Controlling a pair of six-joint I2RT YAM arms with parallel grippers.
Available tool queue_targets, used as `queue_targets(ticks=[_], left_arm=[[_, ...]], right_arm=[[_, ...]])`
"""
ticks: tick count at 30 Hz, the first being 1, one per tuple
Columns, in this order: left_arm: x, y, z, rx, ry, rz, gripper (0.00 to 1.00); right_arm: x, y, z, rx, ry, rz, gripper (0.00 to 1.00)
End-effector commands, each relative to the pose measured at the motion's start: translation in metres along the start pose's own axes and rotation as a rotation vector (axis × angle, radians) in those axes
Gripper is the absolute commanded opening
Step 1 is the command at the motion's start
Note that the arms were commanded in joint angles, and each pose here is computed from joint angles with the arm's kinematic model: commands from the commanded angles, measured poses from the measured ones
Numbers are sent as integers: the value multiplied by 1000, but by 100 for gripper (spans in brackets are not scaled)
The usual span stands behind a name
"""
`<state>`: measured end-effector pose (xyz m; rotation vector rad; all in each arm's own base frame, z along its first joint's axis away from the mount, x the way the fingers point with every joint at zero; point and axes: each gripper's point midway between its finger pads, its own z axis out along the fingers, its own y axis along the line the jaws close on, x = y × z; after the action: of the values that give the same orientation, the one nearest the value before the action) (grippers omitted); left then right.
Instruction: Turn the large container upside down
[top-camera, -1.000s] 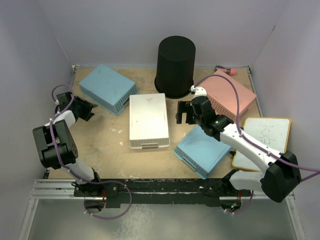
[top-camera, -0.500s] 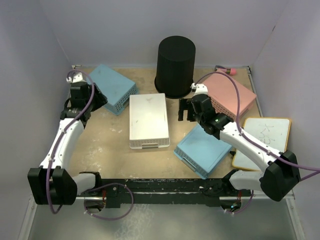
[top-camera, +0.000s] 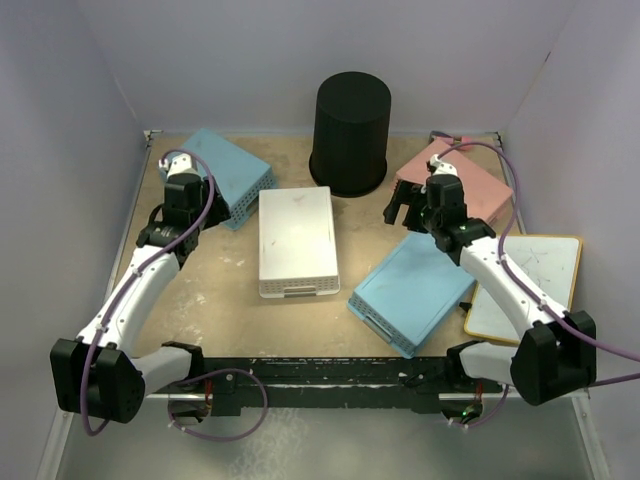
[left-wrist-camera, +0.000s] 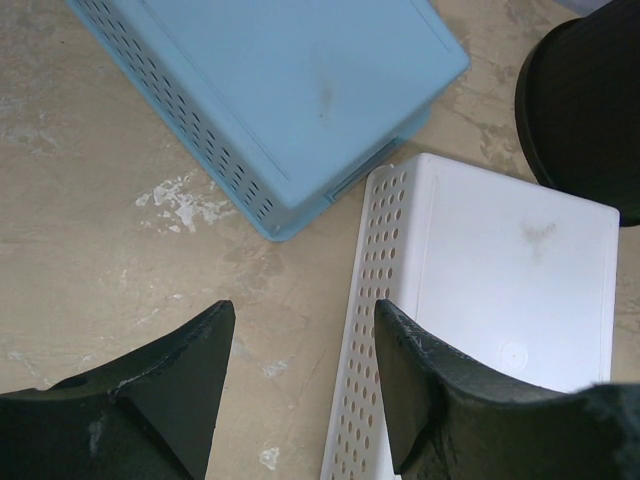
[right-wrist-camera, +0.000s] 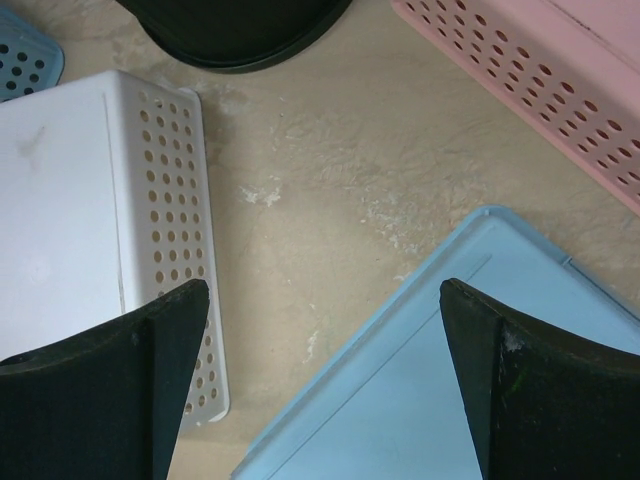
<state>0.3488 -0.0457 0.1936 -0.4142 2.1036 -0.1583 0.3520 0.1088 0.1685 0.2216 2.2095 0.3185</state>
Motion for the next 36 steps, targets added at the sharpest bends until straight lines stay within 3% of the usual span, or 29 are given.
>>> queue_targets(ticks=[1, 10, 19, 27, 36], left_arm=[[-25, -5, -4, 19, -99, -12, 56], [-41, -9, -14, 57, -206, -44, 56], [-63, 16, -19, -94, -311, -129, 57], [-70, 35, -18, -209, -356, -160, 58], [-70, 32, -21, -188, -351, -142, 58]], right_arm=[[-12, 2, -17, -8, -65, 12, 100], [-28, -6, -28, 31, -148, 27, 100], [-35, -8, -33, 46, -185, 33, 100], [-27, -17, -33, 76, -185, 34, 100], [-26, -19, -32, 83, -185, 33, 100]])
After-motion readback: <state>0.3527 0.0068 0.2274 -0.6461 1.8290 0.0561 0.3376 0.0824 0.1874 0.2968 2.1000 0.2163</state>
